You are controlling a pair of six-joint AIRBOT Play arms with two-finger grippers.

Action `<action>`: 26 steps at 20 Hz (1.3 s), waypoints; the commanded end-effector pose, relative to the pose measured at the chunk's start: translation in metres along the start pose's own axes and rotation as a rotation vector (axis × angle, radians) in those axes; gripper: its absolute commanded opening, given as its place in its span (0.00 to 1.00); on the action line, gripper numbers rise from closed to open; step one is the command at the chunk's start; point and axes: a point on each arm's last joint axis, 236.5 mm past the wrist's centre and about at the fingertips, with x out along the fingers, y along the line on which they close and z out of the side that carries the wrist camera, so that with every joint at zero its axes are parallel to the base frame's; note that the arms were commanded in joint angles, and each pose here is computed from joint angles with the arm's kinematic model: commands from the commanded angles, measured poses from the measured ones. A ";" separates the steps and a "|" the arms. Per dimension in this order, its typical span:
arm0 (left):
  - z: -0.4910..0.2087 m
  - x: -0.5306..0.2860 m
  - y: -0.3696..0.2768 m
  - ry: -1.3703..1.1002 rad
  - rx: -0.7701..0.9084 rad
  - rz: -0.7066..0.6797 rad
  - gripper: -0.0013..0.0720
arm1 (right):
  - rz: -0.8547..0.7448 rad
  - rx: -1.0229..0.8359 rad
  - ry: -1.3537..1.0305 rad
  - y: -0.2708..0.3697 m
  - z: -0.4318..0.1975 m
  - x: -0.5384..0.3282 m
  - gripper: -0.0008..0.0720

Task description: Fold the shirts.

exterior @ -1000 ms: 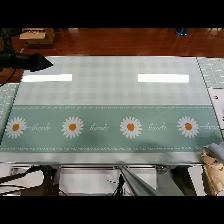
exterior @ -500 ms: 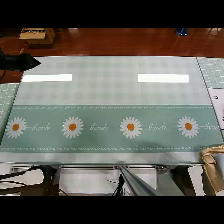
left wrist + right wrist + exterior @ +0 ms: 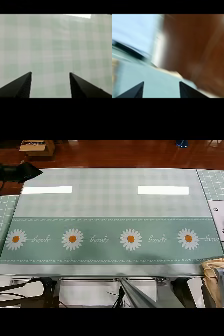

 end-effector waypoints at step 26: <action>-0.168 0.056 -0.152 0.570 0.372 0.288 0.99 | 0.773 -0.954 0.004 0.408 -0.127 -0.104 0.83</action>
